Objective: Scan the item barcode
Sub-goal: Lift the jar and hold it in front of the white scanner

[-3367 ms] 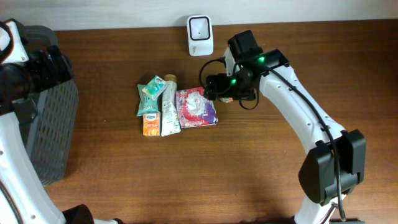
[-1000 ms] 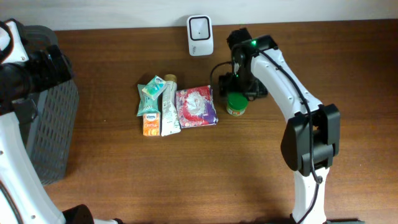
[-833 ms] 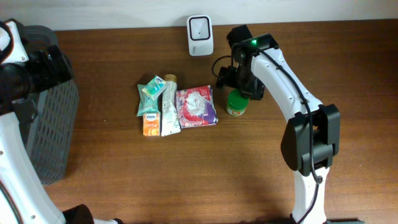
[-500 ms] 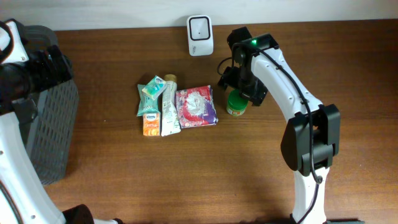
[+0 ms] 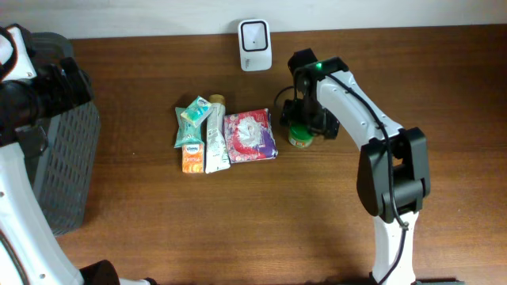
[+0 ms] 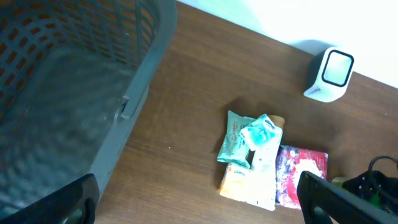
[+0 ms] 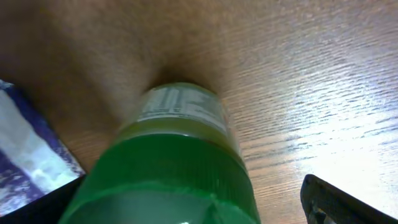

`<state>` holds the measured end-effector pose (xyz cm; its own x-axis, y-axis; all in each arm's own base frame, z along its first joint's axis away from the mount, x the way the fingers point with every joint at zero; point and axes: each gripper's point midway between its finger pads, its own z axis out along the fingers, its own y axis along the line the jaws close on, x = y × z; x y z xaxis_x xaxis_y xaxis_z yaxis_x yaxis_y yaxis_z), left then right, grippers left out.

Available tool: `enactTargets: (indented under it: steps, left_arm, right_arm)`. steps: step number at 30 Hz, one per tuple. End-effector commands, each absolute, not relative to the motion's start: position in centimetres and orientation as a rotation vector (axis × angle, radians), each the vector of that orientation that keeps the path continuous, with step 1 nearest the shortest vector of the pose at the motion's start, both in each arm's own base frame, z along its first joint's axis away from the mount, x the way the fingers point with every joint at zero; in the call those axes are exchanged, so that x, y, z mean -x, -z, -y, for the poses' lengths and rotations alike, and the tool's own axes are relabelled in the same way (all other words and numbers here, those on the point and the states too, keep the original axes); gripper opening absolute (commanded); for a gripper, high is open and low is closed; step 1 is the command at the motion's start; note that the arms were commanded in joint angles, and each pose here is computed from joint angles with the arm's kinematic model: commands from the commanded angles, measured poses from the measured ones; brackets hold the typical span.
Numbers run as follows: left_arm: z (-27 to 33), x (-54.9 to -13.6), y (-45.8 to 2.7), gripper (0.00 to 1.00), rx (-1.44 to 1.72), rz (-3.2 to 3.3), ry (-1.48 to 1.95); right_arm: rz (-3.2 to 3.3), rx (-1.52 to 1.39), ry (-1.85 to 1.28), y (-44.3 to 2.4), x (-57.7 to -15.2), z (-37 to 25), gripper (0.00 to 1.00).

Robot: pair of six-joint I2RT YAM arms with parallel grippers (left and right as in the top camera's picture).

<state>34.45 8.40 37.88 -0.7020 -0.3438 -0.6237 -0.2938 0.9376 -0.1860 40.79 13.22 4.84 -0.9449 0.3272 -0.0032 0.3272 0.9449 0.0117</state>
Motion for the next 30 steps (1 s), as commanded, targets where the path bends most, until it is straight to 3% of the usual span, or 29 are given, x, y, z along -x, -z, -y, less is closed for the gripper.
enactTargets:
  steps: [1, 3, 10, 14, 21, 30]
  left_arm:
    - [-8.4, -34.1, -38.6, 0.99, 0.453, -2.371, 0.090]
    - [-8.4, -34.1, -38.6, 0.99, 0.453, -2.371, 0.090]
    - [-8.4, -34.1, -38.6, 0.99, 0.453, -2.371, 0.090]
    - [-8.4, -34.1, -38.6, 0.99, 0.453, -2.371, 0.090]
    - [-8.4, -34.1, -38.6, 0.99, 0.453, -2.371, 0.090]
    - [-8.4, -34.1, -38.6, 0.99, 0.453, -2.371, 0.090]
  right_arm:
    - [-3.095, -0.505, 0.004, -3.6, -40.8, -12.9, 0.98]
    - [-3.090, -0.499, -0.004, -3.5, -41.0, -13.0, 0.87]
    - [-3.100, -0.502, -0.044, -3.5, -40.9, -13.4, 0.67]
    - [-3.082, -0.448, -0.063, -5.1, -41.8, -13.7, 0.62]
    - [-2.802, -0.270, -0.233, -14.8, -48.5, -15.9, 0.59]
    - [-2.131, -0.167, -0.407, -23.8, -60.7, -21.8, 0.56]
